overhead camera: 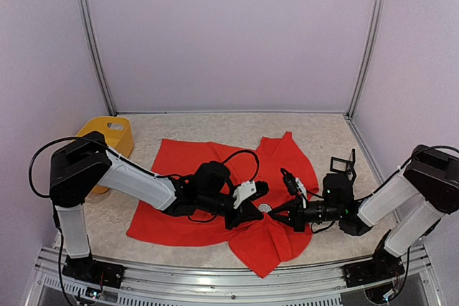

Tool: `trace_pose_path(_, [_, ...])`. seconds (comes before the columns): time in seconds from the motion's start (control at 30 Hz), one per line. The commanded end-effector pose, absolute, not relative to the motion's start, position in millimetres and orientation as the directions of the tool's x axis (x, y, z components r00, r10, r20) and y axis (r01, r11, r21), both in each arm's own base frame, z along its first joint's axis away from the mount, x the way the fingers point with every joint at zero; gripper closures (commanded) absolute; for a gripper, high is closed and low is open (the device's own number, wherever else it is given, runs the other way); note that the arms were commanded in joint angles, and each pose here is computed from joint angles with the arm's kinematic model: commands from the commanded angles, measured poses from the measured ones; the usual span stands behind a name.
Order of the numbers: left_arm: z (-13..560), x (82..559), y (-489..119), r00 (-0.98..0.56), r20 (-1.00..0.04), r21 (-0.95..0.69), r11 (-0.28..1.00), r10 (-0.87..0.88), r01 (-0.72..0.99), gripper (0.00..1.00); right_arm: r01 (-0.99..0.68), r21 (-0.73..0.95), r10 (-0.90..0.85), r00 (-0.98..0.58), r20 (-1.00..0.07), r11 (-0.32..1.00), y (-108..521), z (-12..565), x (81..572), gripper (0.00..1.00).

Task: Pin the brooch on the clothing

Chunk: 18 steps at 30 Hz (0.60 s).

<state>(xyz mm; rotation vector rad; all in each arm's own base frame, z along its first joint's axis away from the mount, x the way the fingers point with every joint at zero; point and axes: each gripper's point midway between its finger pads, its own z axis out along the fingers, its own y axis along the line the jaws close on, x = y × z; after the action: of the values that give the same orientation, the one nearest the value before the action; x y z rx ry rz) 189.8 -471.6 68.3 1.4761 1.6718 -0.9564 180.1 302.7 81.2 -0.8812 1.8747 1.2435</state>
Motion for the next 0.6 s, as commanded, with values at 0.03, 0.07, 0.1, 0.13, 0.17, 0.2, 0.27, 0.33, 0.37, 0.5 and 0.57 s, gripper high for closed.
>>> trace_pose_path(0.03, [54, 208, -465, -0.135, -0.845, -0.058, 0.163, 0.517, 0.985, 1.0, -0.899, 0.413, -0.124, -0.431, -0.894, 0.146, 316, 116, 165, 1.0])
trace_pose_path(0.07, [56, 207, -464, -0.133, -0.848, -0.058, 0.159, 0.513, 0.986, 0.97, -0.9, 0.409, -0.127, -0.428, -0.895, 0.149, 316, 115, 165, 1.0])
trace_pose_path(0.1, [58, 206, -463, -0.129, -0.852, -0.054, 0.159, 0.508, 0.986, 0.95, -0.9, 0.409, -0.128, -0.428, -0.894, 0.153, 315, 115, 166, 1.0])
trace_pose_path(0.13, [60, 206, -462, -0.126, -0.855, -0.053, 0.159, 0.502, 0.986, 0.93, -0.899, 0.409, -0.131, -0.429, -0.894, 0.153, 315, 114, 165, 1.0])
trace_pose_path(0.17, [63, 205, -461, -0.123, -0.859, -0.05, 0.158, 0.496, 0.986, 0.93, -0.9, 0.409, -0.132, -0.429, -0.894, 0.153, 315, 114, 165, 1.0])
trace_pose_path(0.2, [64, 204, -460, -0.12, -0.861, -0.048, 0.156, 0.493, 0.987, 0.93, -0.9, 0.408, -0.131, -0.428, -0.894, 0.153, 315, 114, 165, 1.0])
trace_pose_path(0.27, [67, 202, -459, -0.114, -0.864, -0.046, 0.147, 0.49, 0.988, 0.92, -0.902, 0.403, -0.129, -0.423, -0.897, 0.152, 315, 116, 166, 1.0])
trace_pose_path(0.33, [67, 200, -457, -0.108, -0.862, -0.044, 0.139, 0.495, 0.989, 0.86, -0.906, 0.393, -0.132, -0.414, -0.901, 0.158, 314, 116, 167, 1.0])
trace_pose_path(0.37, [67, 199, -456, -0.106, -0.86, -0.043, 0.136, 0.499, 0.99, 0.81, -0.906, 0.391, -0.137, -0.413, -0.9, 0.165, 314, 114, 168, 1.0])
trace_pose_path(0.5, [82, 190, -448, -0.074, -0.874, -0.037, 0.085, 0.48, 0.996, 0.59, -0.905, 0.388, -0.147, -0.414, -0.898, 0.174, 311, 110, 169, 1.0])
trace_pose_path(0.57, [100, 187, -443, -0.056, -0.893, -0.035, 0.055, 0.447, 0.998, 0.46, -0.907, 0.385, -0.152, -0.411, -0.899, 0.169, 311, 110, 169, 1.0])
